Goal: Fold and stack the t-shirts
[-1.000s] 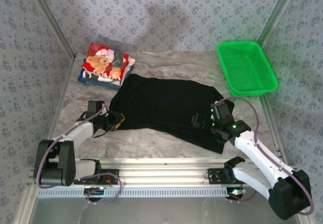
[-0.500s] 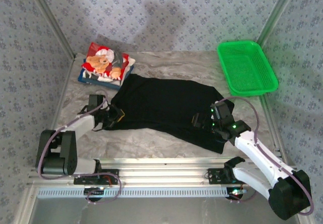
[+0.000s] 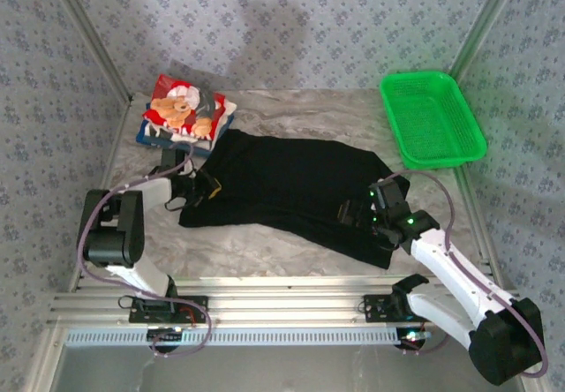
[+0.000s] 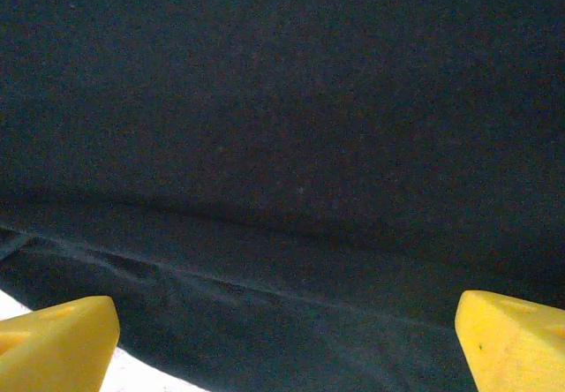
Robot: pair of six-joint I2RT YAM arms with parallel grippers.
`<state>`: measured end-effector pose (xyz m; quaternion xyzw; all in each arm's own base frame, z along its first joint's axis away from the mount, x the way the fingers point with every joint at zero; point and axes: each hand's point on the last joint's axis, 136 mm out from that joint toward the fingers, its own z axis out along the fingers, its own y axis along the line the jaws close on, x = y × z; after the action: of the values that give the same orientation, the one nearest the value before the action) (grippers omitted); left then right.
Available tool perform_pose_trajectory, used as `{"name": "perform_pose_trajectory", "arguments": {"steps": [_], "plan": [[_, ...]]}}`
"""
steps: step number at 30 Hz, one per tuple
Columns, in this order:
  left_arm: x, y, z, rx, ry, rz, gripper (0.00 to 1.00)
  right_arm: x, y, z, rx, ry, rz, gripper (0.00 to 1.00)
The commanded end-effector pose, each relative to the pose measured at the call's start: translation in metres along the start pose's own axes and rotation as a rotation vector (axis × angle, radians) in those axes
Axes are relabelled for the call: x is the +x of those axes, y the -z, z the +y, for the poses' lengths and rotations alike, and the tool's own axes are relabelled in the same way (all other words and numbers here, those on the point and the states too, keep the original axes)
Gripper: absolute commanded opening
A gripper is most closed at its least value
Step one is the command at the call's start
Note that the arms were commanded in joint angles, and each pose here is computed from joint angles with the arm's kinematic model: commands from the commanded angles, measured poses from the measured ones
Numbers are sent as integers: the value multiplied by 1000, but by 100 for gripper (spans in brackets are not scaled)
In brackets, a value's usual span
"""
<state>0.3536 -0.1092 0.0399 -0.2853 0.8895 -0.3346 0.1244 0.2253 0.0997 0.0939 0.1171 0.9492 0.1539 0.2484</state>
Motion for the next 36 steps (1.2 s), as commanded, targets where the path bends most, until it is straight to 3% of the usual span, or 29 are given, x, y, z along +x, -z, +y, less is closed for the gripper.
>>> {"name": "perform_pose_trajectory", "arguments": {"steps": [1, 10, 14, 18, 25, 36], "plan": [[-14, -2, -16, 44, -43, -14, 9, 5, -1, -15, 58, 8, 11, 100], [-29, -10, -26, 62, -41, -13, 13, 14, -6, -38, 141, -23, 29, 100], [-34, -13, -28, 66, -33, -15, 21, 12, -10, -50, 195, -62, 17, 100], [-43, -10, -44, 135, -18, -48, 35, 2, -19, -50, 174, -115, 8, 100], [-53, 22, -86, 249, -66, -128, 59, -12, -41, -44, 102, -185, -11, 100], [-37, 101, -103, 236, -219, -254, 75, -61, -72, -55, 113, -230, -44, 100]]}}
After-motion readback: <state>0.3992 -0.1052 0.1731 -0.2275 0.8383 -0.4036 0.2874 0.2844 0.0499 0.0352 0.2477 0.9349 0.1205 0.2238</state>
